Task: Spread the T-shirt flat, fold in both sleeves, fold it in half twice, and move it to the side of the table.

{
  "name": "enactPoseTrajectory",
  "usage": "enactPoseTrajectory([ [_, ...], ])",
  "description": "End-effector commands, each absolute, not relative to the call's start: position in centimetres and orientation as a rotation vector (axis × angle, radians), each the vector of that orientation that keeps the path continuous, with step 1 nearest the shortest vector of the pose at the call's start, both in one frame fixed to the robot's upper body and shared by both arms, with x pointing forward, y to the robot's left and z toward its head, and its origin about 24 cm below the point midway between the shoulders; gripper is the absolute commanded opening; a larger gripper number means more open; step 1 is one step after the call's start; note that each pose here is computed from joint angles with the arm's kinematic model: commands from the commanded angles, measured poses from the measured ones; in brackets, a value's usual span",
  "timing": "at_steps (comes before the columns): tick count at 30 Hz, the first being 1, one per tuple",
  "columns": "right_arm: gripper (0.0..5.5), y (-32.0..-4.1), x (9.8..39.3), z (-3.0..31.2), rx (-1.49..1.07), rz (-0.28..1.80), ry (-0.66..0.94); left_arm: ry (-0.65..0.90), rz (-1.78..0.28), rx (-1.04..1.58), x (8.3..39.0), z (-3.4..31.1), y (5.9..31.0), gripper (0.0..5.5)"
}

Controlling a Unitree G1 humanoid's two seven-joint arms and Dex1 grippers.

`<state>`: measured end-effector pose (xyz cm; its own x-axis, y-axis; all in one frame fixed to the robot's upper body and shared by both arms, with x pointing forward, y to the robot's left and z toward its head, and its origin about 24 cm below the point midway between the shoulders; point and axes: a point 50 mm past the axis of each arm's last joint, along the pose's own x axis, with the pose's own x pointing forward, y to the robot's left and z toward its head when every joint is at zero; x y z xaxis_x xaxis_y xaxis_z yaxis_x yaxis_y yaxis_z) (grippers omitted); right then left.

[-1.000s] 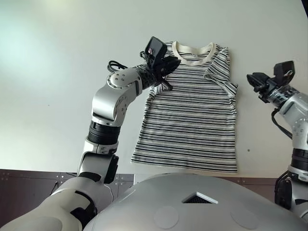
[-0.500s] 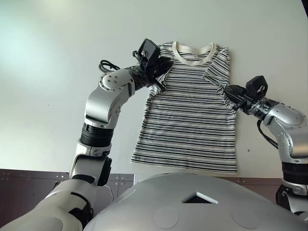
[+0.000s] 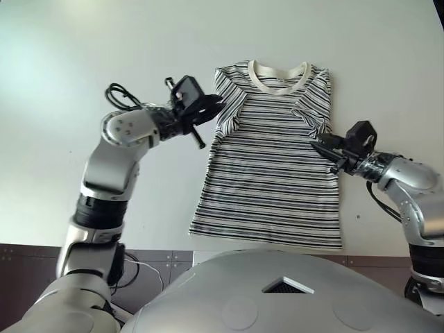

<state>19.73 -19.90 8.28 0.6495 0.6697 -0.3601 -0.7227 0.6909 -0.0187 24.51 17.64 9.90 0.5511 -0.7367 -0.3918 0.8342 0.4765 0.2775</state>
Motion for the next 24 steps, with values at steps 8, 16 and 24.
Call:
enactPoseTrajectory([
  [8,1.11,-23.9,10.8,9.4,-0.541,0.904,0.502,0.057,-1.481,0.970,11.9,7.6,25.6,1.64],
  [16,1.11,-26.7,11.1,8.5,-0.769,0.950,0.458,0.002,-1.641,1.061,6.4,3.7,26.5,1.64],
  [24,1.11,-26.6,11.6,8.4,-0.797,0.972,0.435,-0.133,-1.523,1.074,7.8,3.1,25.1,1.64],
])
